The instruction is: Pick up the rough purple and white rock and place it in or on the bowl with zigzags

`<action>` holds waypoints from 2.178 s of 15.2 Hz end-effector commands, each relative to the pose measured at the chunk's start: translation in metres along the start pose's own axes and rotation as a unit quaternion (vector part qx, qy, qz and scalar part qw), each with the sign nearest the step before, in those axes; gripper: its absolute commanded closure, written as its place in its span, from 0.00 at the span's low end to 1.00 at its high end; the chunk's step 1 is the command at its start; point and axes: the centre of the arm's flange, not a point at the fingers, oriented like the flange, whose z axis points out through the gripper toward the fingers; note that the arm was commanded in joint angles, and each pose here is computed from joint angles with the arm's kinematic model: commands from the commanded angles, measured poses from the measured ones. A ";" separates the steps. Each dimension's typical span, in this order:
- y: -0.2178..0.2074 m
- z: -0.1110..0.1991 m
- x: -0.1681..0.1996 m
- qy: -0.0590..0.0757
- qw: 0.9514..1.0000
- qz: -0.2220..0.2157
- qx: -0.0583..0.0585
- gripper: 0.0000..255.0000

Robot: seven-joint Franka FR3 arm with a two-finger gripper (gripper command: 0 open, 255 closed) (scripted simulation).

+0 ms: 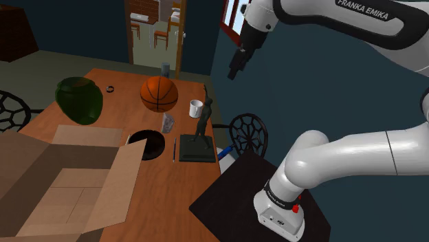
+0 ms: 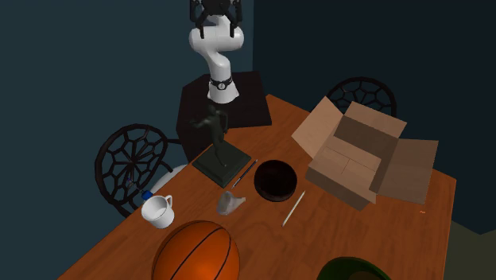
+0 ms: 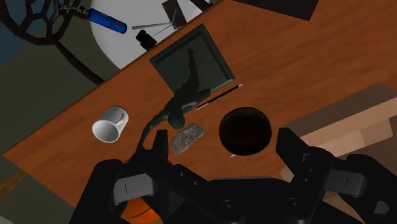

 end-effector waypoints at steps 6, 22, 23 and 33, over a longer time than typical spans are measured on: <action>0.010 0.057 0.033 -0.001 0.999 0.036 0.017 0.00; 0.044 0.243 0.132 -0.005 0.986 0.152 0.071 0.00; 0.046 0.255 0.138 -0.005 0.984 0.159 0.074 0.00; 0.069 0.374 0.194 -0.008 0.967 0.230 0.107 0.00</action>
